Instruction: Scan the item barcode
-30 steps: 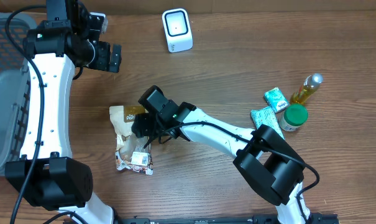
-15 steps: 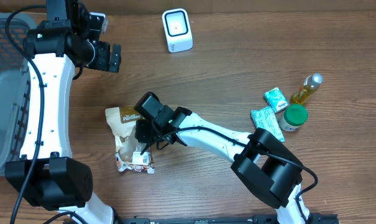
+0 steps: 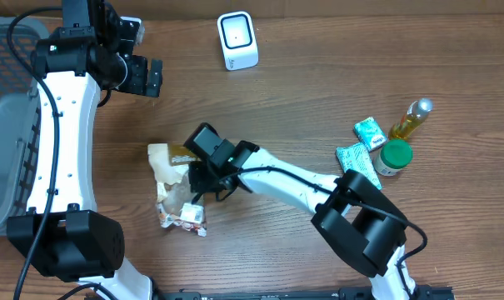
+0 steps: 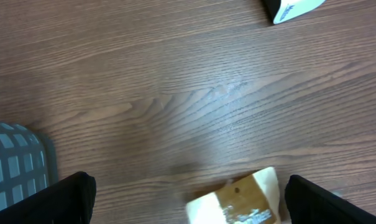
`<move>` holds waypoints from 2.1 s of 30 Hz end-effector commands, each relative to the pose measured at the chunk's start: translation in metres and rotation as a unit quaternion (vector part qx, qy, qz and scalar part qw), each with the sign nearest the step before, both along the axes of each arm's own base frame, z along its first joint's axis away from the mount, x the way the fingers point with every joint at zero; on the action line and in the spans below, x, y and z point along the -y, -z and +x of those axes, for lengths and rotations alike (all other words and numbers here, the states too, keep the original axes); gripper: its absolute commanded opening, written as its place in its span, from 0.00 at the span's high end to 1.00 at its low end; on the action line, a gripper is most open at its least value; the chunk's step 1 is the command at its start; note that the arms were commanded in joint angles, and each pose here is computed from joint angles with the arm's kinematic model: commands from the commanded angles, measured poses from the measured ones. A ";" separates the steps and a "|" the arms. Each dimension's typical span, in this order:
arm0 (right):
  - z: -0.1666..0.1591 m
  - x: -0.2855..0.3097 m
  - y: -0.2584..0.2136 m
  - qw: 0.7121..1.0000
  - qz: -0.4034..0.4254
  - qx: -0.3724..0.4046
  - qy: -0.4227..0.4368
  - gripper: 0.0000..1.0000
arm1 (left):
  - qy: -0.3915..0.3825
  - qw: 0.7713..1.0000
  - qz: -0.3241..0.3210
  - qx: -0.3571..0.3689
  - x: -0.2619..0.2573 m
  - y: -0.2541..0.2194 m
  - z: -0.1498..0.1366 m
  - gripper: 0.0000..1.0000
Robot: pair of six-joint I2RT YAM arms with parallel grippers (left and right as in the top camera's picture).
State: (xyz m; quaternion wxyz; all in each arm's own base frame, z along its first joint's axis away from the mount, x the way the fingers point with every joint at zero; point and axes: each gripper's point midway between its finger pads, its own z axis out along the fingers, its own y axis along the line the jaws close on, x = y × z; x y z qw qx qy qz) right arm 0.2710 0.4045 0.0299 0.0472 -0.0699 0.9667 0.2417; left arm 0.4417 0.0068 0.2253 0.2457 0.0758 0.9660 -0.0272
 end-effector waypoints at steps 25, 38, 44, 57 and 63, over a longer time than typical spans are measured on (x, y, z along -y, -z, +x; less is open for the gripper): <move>0.037 0.135 -0.050 0.988 -0.084 -0.050 0.122 0.77 | -0.008 1.000 -0.002 0.000 -0.002 0.001 0.001 0.01; 0.004 0.182 -0.043 0.966 -0.214 -0.070 0.123 0.94 | -0.008 1.000 -0.002 0.000 -0.002 0.001 0.001 0.00; -0.015 0.179 -0.027 0.961 -0.227 -0.086 0.133 0.96 | -0.008 1.000 -0.002 0.000 -0.002 0.000 0.001 0.00; -0.047 0.128 0.008 0.980 -0.155 -0.087 0.092 0.90 | -0.008 1.000 -0.002 0.000 -0.002 0.001 0.001 0.00; -0.054 0.091 0.005 0.991 -0.115 -0.049 0.053 0.76 | -0.008 1.000 -0.002 0.000 -0.002 0.001 0.001 0.00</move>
